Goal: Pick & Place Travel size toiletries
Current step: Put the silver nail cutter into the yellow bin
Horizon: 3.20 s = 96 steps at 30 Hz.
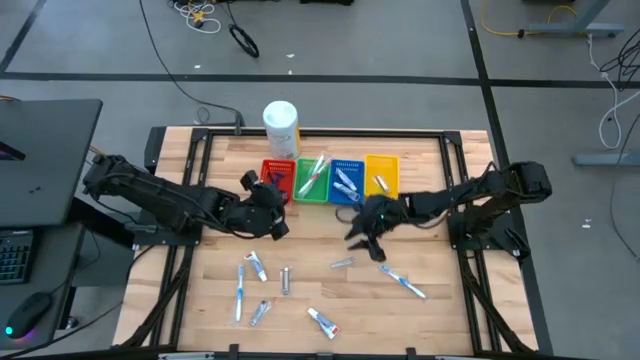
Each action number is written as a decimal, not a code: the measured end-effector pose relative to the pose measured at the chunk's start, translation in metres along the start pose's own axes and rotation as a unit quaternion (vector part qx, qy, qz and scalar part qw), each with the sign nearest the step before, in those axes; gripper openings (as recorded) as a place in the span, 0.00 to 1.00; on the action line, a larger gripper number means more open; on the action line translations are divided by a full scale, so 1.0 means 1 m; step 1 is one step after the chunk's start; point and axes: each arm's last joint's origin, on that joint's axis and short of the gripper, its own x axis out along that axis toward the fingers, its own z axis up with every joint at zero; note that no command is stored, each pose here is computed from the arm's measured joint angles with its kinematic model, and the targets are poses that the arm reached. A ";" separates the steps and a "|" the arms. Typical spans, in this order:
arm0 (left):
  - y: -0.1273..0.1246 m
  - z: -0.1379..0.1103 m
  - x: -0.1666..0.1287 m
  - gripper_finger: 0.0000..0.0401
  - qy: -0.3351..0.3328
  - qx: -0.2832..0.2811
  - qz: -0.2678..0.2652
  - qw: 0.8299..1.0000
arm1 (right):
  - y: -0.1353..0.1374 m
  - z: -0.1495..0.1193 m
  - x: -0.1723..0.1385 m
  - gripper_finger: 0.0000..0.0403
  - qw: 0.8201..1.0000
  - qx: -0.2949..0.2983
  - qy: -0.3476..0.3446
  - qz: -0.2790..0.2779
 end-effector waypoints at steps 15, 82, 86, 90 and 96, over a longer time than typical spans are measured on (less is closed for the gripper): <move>-0.042 -0.026 0.045 0.26 0.099 0.125 -0.111 0.981 | 0.037 -0.039 0.028 0.40 1.000 0.019 -0.014 -0.001; -0.007 0.000 -0.006 0.26 0.046 0.102 -0.183 0.977 | -0.041 -0.026 -0.094 0.15 0.904 0.151 0.070 -0.394; 0.005 0.004 -0.019 0.26 0.027 0.097 -0.185 0.978 | -0.063 -0.034 -0.106 0.15 0.880 0.205 0.071 -0.423; 0.014 0.007 -0.030 0.26 0.009 0.105 -0.187 0.977 | -0.079 -0.042 -0.115 0.15 0.872 0.245 0.072 -0.418; 0.030 0.012 -0.045 0.26 -0.023 0.104 -0.177 0.978 | -0.095 -0.051 -0.112 0.15 0.879 0.276 0.083 -0.380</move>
